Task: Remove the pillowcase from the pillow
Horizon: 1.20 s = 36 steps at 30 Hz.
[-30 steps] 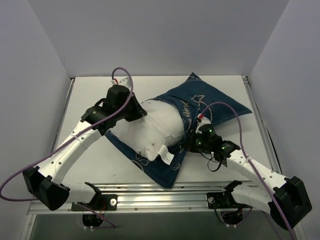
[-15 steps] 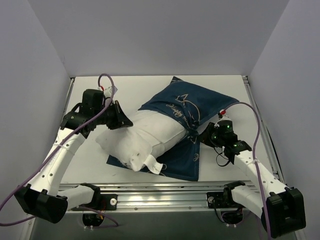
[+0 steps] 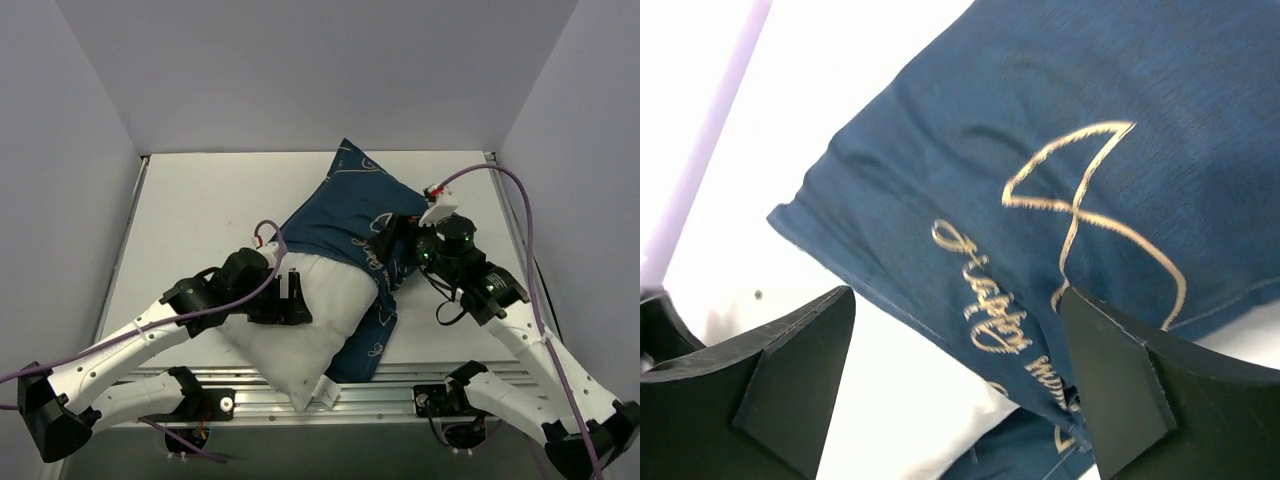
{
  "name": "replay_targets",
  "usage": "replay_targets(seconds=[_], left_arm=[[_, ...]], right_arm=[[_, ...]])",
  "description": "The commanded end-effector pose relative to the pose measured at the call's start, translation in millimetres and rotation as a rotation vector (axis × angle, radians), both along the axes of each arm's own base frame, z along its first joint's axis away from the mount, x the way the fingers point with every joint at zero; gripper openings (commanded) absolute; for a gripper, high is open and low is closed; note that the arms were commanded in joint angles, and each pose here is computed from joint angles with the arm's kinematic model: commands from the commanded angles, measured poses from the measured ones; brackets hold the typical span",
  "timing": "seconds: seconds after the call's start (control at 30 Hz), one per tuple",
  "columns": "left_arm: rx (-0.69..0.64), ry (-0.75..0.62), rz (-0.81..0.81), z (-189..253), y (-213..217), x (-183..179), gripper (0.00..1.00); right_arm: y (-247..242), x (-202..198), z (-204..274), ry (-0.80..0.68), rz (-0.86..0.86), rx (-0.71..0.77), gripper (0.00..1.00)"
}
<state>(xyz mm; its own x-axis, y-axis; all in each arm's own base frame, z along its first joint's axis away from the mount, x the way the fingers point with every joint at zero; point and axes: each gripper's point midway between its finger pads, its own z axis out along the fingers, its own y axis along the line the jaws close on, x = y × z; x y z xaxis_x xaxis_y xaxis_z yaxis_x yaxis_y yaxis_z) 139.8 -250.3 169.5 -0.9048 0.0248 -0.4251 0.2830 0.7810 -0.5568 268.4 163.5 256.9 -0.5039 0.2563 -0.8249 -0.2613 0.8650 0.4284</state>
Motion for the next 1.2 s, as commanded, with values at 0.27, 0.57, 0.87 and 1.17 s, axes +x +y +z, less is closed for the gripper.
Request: replay_targets(seconds=[0.27,0.57,0.87,1.17], left_arm=[[-0.029,-0.284,0.206,113,43,73,0.97],[-0.051,-0.159,0.254,60,58,152,0.96],[-0.021,0.053,0.196,-24,37,172,0.91],[-0.07,-0.085,0.161,19,29,189,0.02]], right_arm=[[15,44,-110,0.137,-0.009,-0.278,0.8],[2,22,-170,0.231,-0.034,-0.297,0.8],[3,19,-174,0.238,-0.028,-0.279,0.8],[21,27,-119,0.122,0.032,-0.261,0.79]])
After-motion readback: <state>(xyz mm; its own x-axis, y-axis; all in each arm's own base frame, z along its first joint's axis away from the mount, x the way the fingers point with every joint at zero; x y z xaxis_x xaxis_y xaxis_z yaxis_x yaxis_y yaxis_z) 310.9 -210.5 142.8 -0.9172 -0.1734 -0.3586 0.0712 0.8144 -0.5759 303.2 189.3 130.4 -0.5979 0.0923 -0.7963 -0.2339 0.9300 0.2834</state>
